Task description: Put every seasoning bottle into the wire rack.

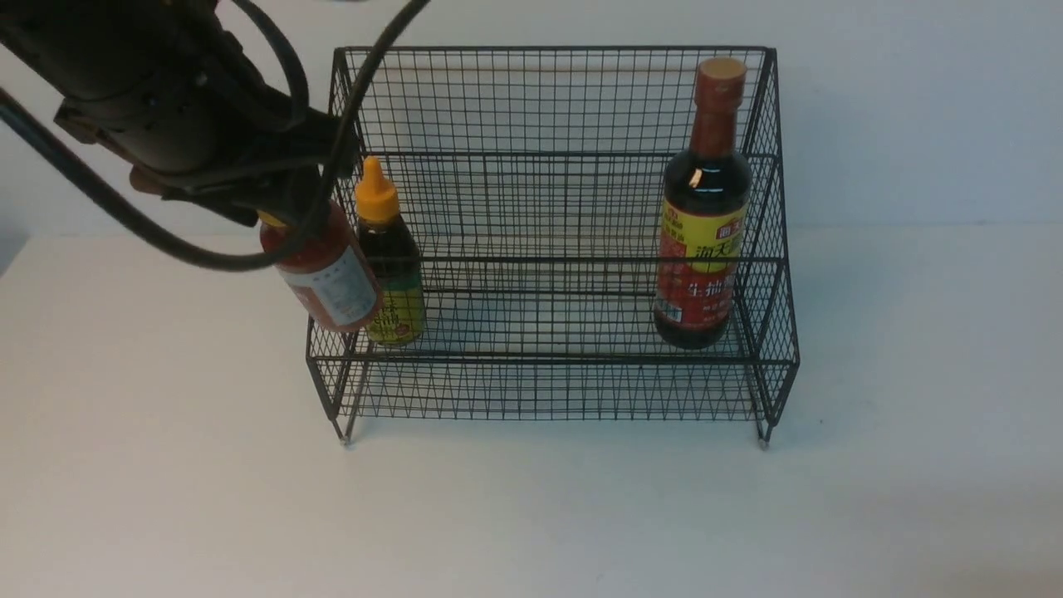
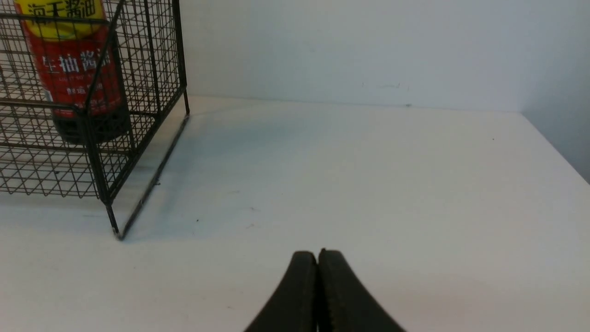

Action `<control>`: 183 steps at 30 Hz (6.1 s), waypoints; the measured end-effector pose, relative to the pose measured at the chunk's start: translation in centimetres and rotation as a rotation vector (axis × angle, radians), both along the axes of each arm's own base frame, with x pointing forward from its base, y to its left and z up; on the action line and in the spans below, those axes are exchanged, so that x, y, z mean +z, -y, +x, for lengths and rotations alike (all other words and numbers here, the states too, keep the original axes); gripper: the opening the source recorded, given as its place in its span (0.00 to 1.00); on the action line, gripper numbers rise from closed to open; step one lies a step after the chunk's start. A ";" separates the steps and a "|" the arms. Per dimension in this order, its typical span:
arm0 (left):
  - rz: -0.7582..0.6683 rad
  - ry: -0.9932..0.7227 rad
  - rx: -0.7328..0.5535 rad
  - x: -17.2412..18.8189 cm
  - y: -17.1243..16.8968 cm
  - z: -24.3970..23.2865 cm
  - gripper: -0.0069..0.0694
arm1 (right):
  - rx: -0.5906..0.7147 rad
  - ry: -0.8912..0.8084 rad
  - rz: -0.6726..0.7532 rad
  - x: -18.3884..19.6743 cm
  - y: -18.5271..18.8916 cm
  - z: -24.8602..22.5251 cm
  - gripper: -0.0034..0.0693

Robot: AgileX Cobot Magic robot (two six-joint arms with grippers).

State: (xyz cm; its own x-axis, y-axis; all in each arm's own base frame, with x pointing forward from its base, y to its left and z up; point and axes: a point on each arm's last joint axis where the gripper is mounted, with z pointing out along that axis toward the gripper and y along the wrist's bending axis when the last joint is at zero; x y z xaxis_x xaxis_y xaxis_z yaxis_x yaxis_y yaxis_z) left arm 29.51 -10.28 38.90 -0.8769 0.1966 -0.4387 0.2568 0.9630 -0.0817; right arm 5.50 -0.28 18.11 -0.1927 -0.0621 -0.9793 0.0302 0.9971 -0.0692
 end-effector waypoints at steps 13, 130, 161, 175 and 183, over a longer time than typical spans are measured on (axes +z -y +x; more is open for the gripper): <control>0.045 -0.046 -0.028 -2.8 0.7 2.6 0.47 | 0.000 0.000 0.000 0.0 0.0 0.0 0.03; -0.211 0.410 0.032 -9.0 -6.5 -20.5 0.08 | -0.001 0.001 0.007 0.0 0.0 0.0 0.03; -0.092 0.914 0.216 -16.3 -9.9 -23.6 0.08 | -0.001 0.001 0.007 0.0 0.0 0.0 0.03; -0.016 0.827 0.264 -21.8 -10.3 -24.2 0.08 | -0.001 0.000 0.007 0.0 0.0 0.0 0.03; -0.021 0.817 0.240 -21.9 -10.2 -24.2 0.08 | -0.001 0.000 0.007 0.0 0.0 0.0 0.03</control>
State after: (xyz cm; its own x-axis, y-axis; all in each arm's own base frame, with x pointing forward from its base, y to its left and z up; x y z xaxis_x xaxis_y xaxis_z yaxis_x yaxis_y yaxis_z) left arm 5.27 -0.07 17.01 -0.3003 0.0304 -0.9534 0.0322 0.9992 0.0217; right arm 5.49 -0.28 18.13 -0.1928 -0.0546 -0.9797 0.0317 0.9976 -0.0618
